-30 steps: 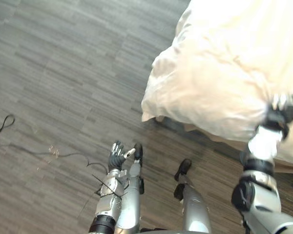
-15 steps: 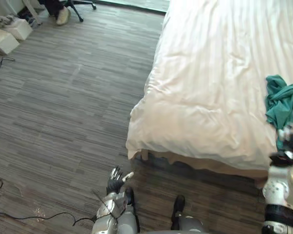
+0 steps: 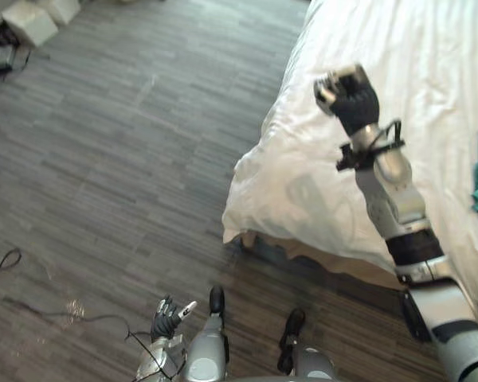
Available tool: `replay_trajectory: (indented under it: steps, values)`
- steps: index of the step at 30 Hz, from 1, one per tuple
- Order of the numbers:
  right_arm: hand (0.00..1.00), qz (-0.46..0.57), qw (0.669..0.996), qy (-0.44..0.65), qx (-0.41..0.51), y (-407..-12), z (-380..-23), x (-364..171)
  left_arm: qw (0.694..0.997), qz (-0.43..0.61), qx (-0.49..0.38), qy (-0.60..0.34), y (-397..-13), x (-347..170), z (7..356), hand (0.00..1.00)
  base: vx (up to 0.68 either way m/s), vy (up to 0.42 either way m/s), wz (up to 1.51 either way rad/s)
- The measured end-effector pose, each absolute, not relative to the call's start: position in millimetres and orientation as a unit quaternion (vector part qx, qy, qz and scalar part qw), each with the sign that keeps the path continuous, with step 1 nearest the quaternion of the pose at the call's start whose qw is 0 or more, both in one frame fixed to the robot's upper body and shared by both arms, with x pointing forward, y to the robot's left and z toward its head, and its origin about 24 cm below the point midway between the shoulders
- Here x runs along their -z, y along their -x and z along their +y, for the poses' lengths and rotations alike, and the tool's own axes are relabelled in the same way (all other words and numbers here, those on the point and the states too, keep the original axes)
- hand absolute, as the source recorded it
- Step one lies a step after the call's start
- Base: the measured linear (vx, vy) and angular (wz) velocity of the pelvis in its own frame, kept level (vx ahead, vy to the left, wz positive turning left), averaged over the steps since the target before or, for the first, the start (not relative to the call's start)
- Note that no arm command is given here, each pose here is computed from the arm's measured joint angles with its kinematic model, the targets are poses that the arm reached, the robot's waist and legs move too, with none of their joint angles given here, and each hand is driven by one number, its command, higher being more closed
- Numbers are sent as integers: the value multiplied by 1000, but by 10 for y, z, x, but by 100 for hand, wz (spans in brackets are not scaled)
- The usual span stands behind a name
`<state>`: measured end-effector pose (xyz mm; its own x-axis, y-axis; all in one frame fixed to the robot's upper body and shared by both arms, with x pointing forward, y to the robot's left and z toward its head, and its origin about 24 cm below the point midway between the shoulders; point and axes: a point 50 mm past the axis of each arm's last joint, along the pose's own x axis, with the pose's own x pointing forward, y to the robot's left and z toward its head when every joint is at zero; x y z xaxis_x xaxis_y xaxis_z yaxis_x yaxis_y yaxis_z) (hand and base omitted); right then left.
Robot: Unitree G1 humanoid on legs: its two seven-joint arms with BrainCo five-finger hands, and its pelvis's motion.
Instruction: Tidy the bed and pick cloth on bed and put in laundry
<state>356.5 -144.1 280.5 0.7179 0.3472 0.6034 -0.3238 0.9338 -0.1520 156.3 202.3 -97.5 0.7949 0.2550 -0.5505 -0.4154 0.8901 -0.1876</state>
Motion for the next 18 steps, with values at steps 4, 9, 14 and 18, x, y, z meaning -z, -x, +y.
replay_trajectory:
  steps: [4,9,14,18]
  values:
    - [100,-338,926,17,-169,-3655,-1421,-3033,947,226,-168,155,-1713,830,2012,0,-22,-10,32]
    - [100,-328,935,26,-129,-3786,-1540,-3199,966,162,-130,152,-1935,570,1939,0,-31,-35,24]
    - [100,-267,962,44,-36,-3956,-2008,-3033,982,109,-62,144,-2214,321,1743,0,-16,-31,21]
    - [100,-288,957,41,-14,-3951,-2100,-3137,985,81,-28,152,-2373,190,1599,0,1,-4,1]
